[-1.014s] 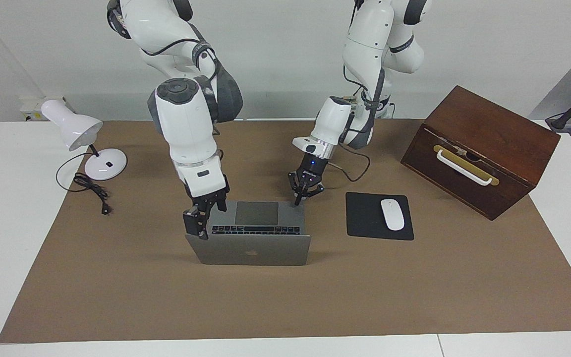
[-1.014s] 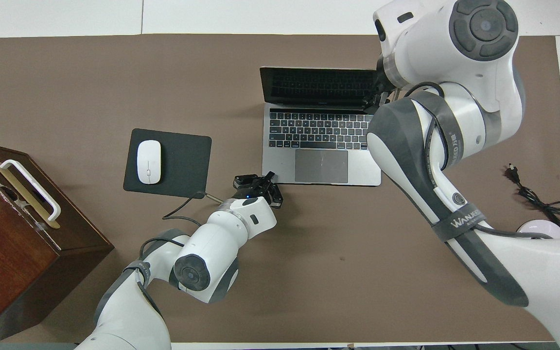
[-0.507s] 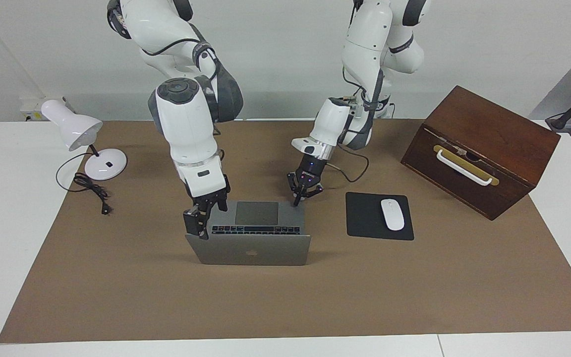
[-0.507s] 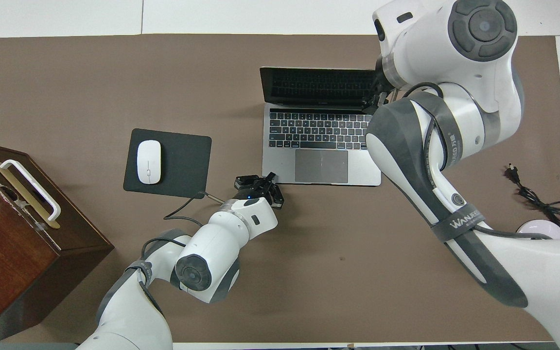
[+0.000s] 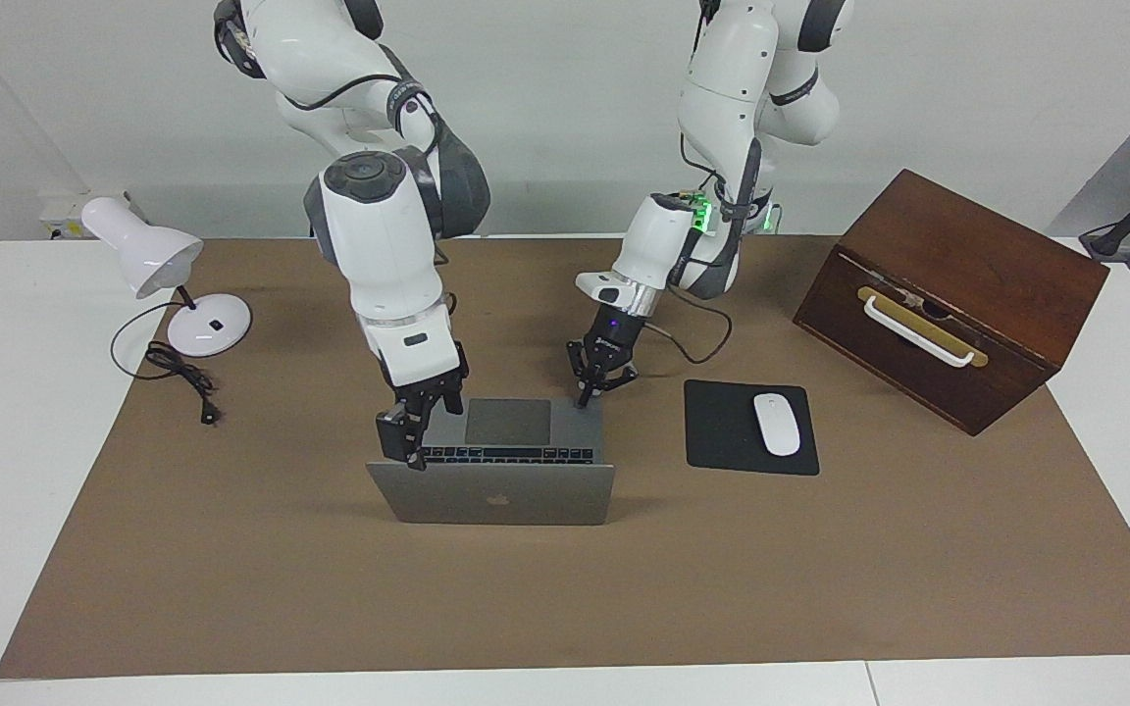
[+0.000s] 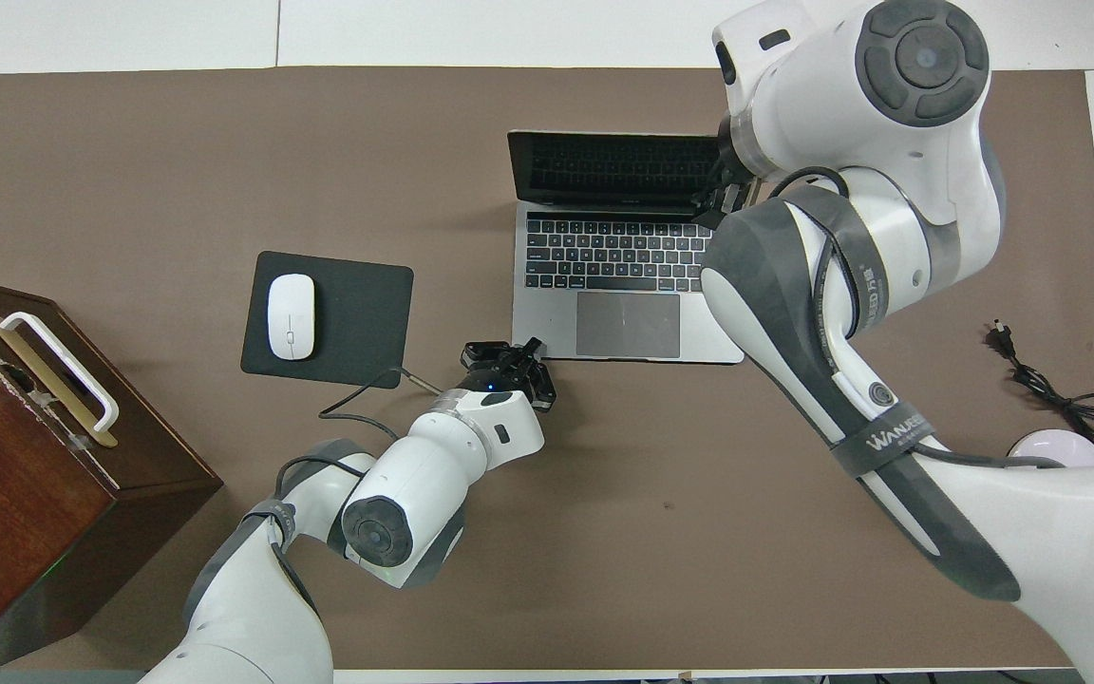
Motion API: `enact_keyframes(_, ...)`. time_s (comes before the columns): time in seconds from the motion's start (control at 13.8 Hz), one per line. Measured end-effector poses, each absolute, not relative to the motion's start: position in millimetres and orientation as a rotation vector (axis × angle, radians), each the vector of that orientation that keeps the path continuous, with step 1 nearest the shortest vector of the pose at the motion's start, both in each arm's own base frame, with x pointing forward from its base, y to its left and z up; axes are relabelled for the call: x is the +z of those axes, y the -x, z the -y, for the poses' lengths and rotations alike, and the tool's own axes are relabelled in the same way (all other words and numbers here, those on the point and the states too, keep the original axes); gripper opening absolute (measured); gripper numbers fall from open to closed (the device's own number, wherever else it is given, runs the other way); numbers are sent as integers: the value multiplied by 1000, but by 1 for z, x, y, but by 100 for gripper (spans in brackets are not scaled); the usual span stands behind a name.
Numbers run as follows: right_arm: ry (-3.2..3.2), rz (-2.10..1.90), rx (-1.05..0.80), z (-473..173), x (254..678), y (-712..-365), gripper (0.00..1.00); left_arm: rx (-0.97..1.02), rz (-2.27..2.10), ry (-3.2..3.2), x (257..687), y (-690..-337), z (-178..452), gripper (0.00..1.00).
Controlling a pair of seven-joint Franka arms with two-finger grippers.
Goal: Close laptop with both arms
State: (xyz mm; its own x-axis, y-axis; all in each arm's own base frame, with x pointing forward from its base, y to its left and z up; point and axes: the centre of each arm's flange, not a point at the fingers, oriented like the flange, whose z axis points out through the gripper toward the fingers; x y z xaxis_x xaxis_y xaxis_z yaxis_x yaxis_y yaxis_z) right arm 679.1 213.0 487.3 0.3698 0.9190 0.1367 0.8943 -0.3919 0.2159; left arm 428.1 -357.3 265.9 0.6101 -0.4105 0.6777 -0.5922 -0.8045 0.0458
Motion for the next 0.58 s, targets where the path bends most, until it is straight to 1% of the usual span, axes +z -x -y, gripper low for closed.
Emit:
enact_keyframes(0.29,-2522,-1687,348,-218,466,-684,100,992,864,-2560,265,-429,356,1)
enact_keyframes(0.58,-2520,-1701,350,-224,465,-683,100,995,884,-2555,265,-429,356,1)
